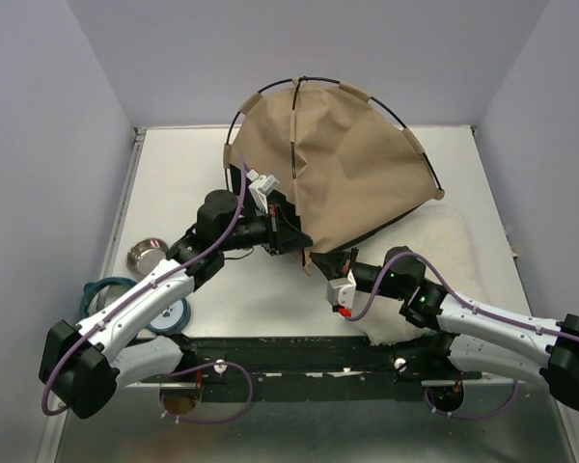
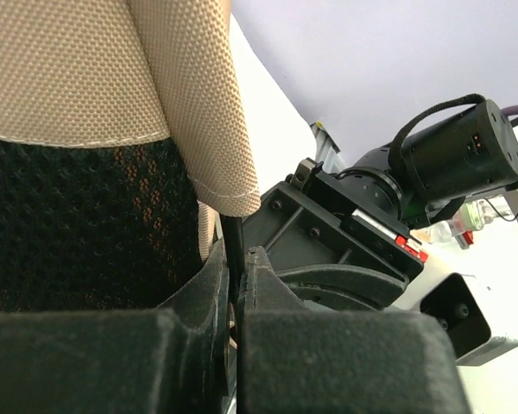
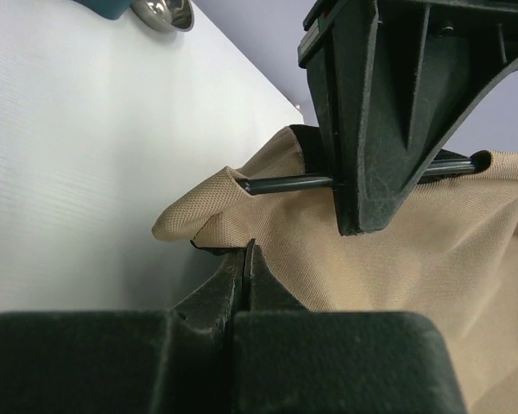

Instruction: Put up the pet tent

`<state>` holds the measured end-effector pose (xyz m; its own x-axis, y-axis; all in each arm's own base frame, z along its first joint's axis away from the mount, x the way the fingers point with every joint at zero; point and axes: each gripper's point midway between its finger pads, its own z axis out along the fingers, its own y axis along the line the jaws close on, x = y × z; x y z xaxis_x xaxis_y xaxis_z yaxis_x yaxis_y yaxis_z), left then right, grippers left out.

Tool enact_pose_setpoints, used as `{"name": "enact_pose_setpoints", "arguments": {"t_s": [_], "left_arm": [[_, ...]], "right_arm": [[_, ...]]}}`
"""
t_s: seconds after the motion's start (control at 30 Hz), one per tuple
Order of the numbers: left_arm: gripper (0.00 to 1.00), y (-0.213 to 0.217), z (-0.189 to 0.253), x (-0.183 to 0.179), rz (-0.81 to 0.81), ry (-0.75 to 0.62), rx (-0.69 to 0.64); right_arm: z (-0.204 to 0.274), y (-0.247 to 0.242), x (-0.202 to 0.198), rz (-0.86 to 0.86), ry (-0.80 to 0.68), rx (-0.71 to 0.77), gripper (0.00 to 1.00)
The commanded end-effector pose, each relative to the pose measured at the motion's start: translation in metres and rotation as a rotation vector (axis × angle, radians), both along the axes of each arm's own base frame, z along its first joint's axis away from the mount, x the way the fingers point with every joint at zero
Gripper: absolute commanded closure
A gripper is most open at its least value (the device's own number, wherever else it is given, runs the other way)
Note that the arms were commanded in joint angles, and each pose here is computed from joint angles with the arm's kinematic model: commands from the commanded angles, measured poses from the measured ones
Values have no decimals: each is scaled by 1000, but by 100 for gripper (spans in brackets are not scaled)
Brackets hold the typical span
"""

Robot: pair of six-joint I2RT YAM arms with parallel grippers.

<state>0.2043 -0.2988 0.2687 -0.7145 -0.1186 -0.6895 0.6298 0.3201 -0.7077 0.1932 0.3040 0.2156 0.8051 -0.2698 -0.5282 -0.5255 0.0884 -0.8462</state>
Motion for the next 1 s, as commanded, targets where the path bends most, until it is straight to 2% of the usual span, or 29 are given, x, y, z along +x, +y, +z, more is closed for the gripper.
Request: {"name": "enact_pose_setpoints", "arguments": {"t_s": [0.0, 0.17, 0.27, 0.53, 0.77, 0.97], "left_arm": [[100, 1, -14, -5, 20, -15, 15], [100, 1, -29, -19, -6, -69, 42], [100, 5, -9, -4, 67, -141, -2], [100, 1, 28, 11, 97, -258, -56], [100, 5, 14, 6, 79, -298, -29], [100, 1, 12, -8, 30, -242, -70]], "right_arm": [[20, 5, -8, 31, 10, 67, 99], [26, 5, -13, 50, 35, 82, 99], [20, 3, -24, 89, 82, 64, 99], [3, -1, -39, 117, 206, 22, 99], [21, 0, -33, 64, 307, 88, 99], [32, 3, -22, -20, 462, 151, 99]]}}
